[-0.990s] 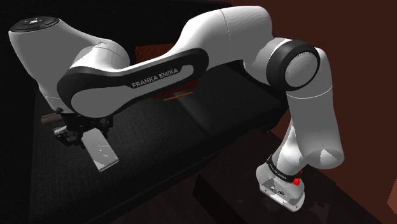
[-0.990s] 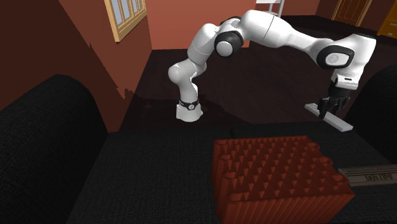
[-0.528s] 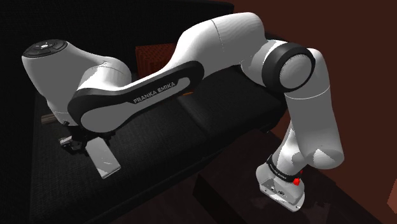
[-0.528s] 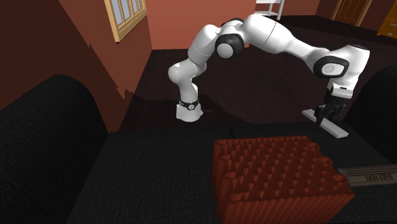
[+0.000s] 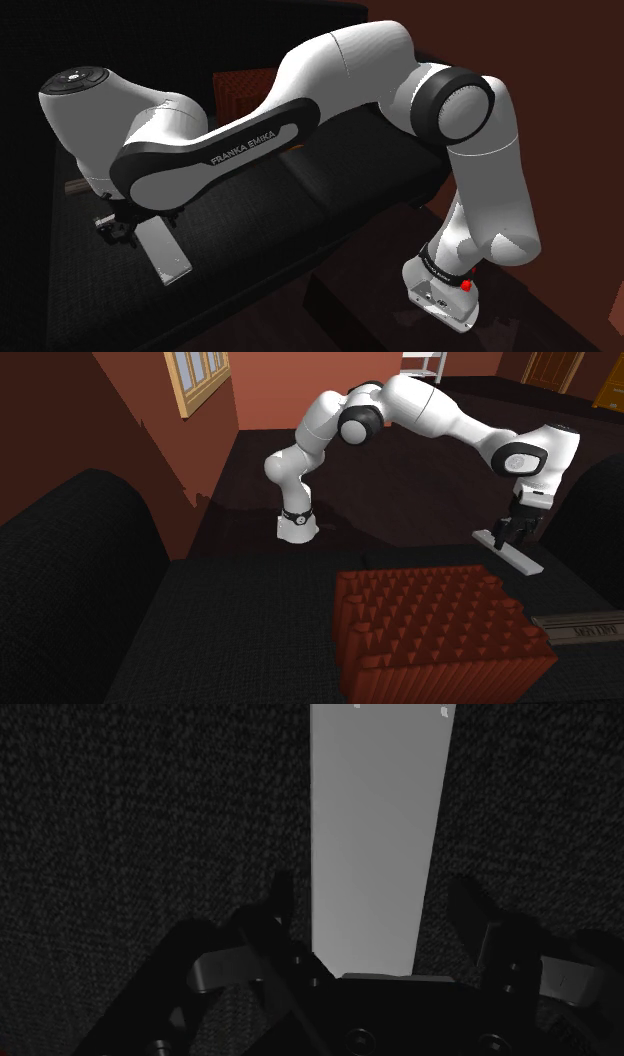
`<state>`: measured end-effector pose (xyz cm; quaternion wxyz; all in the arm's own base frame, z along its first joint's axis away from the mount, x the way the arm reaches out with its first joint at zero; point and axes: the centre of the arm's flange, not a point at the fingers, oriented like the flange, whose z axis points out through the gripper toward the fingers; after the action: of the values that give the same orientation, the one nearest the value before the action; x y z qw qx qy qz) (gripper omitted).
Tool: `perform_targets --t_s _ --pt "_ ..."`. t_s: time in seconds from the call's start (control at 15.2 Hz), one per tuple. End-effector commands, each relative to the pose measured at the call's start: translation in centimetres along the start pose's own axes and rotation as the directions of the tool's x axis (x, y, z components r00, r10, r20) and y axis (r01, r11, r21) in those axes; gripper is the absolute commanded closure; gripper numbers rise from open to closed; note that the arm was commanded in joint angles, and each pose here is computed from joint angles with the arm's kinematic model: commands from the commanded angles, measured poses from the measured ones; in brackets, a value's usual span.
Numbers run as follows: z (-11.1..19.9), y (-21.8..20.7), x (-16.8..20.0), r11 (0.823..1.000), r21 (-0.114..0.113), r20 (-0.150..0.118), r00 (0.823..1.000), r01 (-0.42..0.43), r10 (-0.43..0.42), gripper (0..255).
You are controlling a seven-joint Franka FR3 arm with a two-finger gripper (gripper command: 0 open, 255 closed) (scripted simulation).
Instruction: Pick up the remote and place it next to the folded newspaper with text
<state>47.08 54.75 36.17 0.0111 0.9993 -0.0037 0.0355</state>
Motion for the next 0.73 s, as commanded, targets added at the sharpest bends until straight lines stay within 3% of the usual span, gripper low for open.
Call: perform_targets --t_s 0.0,0.26,0.53,0.66 --pt "0.0 0.0 0.0 1.0 0.0 0.0 1.0 0.0 0.0 0" --pt "0.0 0.0 0.0 1.0 0.0 0.0 1.0 0.0 0.0 0" --pt "-5.0 0.0 0.0 1.0 0.0 0.0 1.0 0.0 0.0 0" --pt "-5.0 0.0 0.0 1.0 0.0 0.0 1.0 0.0 0.0 0"
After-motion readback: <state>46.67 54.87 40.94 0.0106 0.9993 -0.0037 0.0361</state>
